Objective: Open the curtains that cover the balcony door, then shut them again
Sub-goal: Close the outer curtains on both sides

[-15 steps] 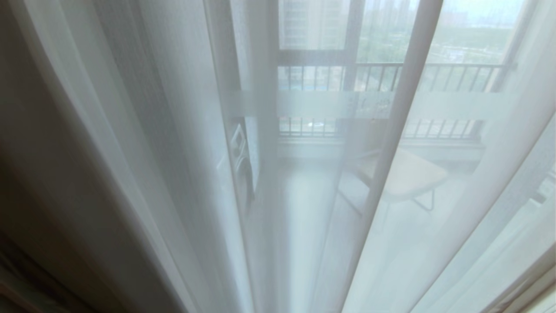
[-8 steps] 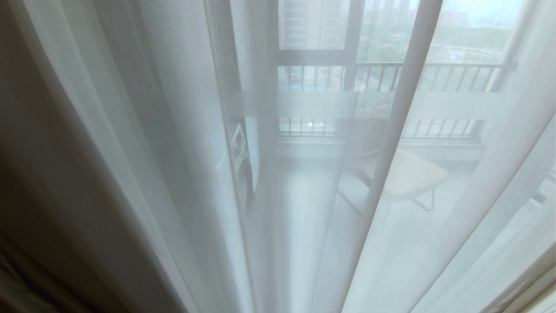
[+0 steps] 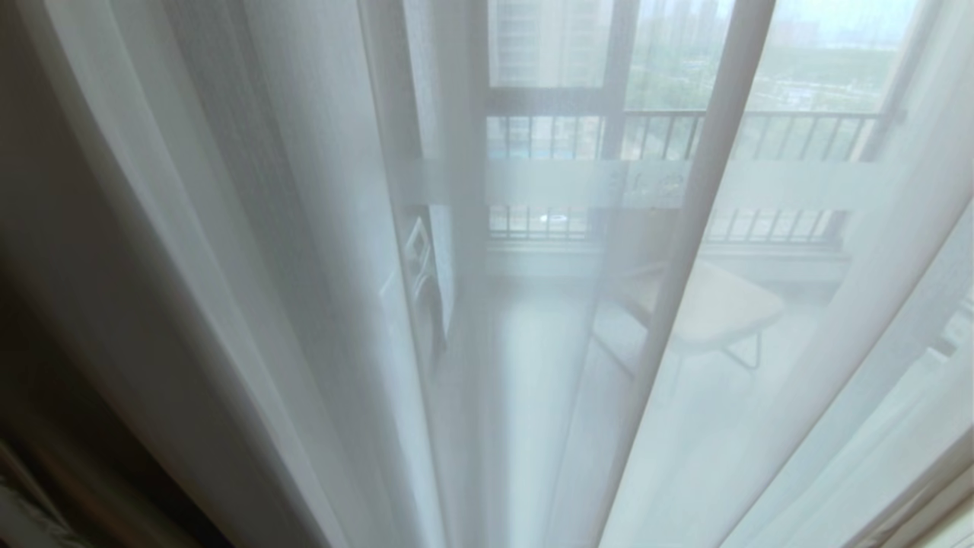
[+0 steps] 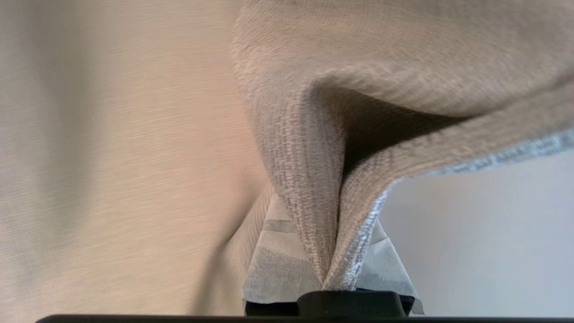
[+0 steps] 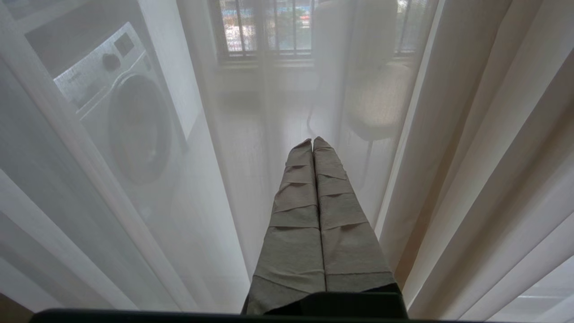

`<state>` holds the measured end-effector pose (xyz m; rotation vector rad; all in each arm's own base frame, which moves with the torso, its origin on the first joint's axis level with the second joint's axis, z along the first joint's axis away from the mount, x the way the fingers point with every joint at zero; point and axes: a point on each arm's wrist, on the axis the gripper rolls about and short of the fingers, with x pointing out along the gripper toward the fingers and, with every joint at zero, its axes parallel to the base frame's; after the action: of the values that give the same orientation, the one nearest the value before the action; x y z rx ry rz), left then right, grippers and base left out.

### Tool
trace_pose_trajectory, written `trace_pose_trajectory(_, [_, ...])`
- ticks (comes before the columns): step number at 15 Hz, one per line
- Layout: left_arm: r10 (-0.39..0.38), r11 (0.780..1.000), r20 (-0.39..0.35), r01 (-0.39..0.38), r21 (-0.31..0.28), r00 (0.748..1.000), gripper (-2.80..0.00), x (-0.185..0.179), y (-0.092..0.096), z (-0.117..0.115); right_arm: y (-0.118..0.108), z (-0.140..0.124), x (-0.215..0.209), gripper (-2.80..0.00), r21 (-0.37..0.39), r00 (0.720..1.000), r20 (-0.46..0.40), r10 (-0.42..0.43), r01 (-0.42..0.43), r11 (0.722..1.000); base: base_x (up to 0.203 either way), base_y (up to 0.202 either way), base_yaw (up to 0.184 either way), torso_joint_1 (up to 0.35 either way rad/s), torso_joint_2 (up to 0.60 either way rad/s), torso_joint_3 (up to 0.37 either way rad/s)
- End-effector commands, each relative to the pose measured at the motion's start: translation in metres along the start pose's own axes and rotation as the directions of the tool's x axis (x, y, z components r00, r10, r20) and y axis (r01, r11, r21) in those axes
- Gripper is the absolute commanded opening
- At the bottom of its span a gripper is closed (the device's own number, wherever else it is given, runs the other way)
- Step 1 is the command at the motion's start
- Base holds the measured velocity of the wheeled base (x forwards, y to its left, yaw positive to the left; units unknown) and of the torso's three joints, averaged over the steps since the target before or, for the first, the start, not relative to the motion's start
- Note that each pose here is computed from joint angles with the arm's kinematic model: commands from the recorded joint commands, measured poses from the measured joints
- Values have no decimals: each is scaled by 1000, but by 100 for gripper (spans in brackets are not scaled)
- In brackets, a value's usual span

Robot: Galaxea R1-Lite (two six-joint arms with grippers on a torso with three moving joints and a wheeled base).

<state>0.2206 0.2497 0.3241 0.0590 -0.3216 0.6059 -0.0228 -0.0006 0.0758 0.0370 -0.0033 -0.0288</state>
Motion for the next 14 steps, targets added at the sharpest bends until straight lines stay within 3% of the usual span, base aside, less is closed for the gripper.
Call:
trace_pose_trajectory(1, [-82, 997, 54, 83, -11, 995, -280, -30, -32, 29, 0, 0, 0, -280, 0, 1000, 0, 0, 0, 1000, 0, 0, 0, 0, 0, 0])
trace_pose_trajectory(6, [-272, 955, 69, 278, -107, 960, -280, -56, -91, 38, 0, 0, 0, -280, 0, 1000, 0, 0, 0, 1000, 0, 0, 0, 0, 0, 0])
trace_pose_trajectory(14, [-469, 856, 104, 480, -191, 877, -280, -79, -147, 46, 0, 0, 0, -280, 0, 1000, 0, 0, 0, 1000, 0, 0, 0, 0, 0, 0])
